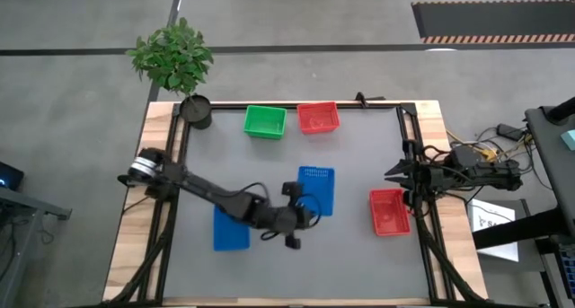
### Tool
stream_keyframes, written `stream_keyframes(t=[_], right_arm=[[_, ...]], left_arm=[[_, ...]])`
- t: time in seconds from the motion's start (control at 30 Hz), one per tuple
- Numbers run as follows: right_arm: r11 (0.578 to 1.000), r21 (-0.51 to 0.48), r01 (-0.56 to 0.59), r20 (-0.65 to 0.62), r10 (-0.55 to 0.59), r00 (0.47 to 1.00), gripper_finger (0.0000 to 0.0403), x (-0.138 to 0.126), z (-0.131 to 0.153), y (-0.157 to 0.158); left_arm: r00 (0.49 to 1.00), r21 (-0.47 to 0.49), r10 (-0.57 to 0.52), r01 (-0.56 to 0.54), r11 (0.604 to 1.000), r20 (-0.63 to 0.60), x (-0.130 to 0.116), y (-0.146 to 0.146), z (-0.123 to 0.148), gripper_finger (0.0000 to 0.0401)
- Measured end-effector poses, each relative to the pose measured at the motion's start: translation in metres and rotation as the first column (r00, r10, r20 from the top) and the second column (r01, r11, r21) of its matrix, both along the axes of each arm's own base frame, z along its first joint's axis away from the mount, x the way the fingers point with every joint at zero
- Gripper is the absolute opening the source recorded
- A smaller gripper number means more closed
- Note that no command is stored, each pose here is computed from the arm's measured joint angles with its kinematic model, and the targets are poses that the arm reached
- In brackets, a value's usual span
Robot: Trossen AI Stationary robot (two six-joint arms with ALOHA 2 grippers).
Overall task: Stack baskets by color
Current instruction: Stack the right blue bin on the blue bin
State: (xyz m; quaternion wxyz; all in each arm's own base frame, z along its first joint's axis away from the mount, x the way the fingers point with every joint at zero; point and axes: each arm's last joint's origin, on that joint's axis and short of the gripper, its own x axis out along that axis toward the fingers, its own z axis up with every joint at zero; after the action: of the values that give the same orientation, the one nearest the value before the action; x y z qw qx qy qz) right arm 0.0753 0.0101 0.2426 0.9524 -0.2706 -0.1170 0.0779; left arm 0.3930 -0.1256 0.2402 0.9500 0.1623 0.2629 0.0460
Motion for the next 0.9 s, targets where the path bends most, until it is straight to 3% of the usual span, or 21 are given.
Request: stream_keyframes(t=[0.27,0.53,0.77,0.9], right_arm=[[1.000,0.011,-0.001,-0.005,0.002,1.000,0.0044,0.000,0.000,0.000],[1.000,0.027,-0.004,-0.021,0.005,1.000,0.0044,0.002,-0.001,0.000],[0.998,0.055,-0.007,-0.043,0.010,0.999,0.0044,0.004,-0.002,0.000],[0.998,0.062,-0.008,-0.057,0.011,0.998,0.0044,0.005,-0.004,0.000]], left_arm=[[0.999,-0.050,-0.017,0.015,0.999,-0.034,-0.060,-0.057,0.035,0.0000],[0.983,0.001,-0.088,0.089,0.996,-0.158,-0.123,-0.100,0.038,0.0000],[0.983,0.014,-0.022,0.025,1.000,-0.181,-0.164,-0.115,0.039,0.0000],[0.976,-0.041,0.047,-0.057,0.998,-0.213,-0.181,-0.118,0.034,0.0000]])
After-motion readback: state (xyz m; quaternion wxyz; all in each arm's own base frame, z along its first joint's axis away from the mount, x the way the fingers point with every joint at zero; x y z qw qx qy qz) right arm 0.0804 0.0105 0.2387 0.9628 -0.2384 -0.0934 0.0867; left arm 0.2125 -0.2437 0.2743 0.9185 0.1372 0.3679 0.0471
